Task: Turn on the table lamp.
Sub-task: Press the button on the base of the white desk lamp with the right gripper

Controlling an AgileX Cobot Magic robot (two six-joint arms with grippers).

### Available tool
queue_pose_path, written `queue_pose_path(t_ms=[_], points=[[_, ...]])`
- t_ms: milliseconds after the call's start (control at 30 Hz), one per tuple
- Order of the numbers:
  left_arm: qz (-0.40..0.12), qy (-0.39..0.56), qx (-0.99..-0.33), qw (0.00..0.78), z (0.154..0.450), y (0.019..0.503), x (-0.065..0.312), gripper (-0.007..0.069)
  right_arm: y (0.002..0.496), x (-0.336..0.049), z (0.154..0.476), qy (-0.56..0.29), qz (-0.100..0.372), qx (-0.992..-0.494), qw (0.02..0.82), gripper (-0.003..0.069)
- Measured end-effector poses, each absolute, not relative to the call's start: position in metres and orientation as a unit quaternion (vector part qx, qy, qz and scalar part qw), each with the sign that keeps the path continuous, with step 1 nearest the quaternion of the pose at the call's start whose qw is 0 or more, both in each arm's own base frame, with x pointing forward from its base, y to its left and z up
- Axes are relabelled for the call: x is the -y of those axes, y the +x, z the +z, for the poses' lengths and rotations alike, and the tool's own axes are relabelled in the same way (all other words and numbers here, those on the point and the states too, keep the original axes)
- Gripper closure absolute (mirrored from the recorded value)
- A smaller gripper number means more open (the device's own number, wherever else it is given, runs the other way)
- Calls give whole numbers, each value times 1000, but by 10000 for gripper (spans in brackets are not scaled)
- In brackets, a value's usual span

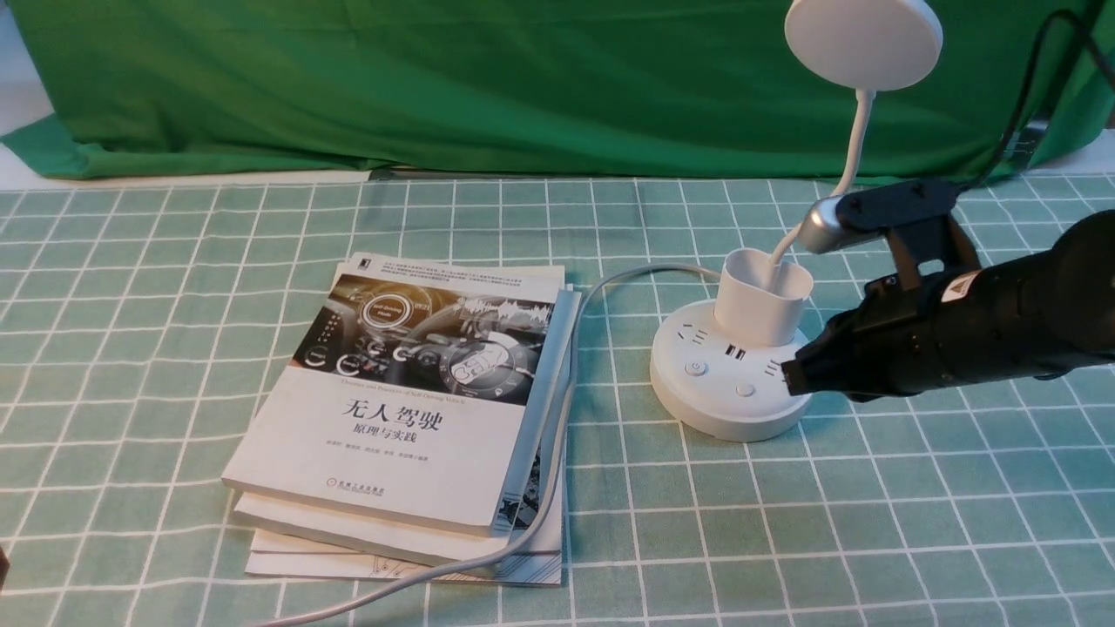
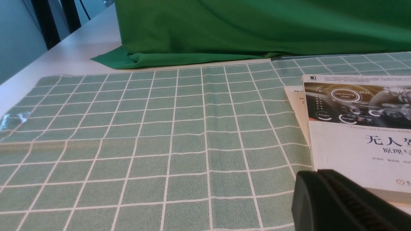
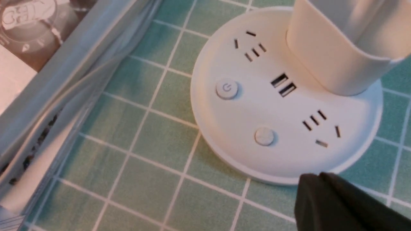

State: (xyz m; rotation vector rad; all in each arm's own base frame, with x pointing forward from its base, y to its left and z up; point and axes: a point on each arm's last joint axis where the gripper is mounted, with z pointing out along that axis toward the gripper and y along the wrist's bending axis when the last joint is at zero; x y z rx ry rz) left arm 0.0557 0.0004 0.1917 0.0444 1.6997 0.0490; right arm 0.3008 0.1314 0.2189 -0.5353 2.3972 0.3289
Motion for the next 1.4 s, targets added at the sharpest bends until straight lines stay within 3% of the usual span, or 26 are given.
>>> queue_pose_path(t_ms=[533,1400], points=[[22,20,-751,660,192,56,0,604,317,-146,176,-197,111,-921,318,629],[22,20,-751,660,192,56,0,604,331,-153,166,-192,112,-921,319,629]])
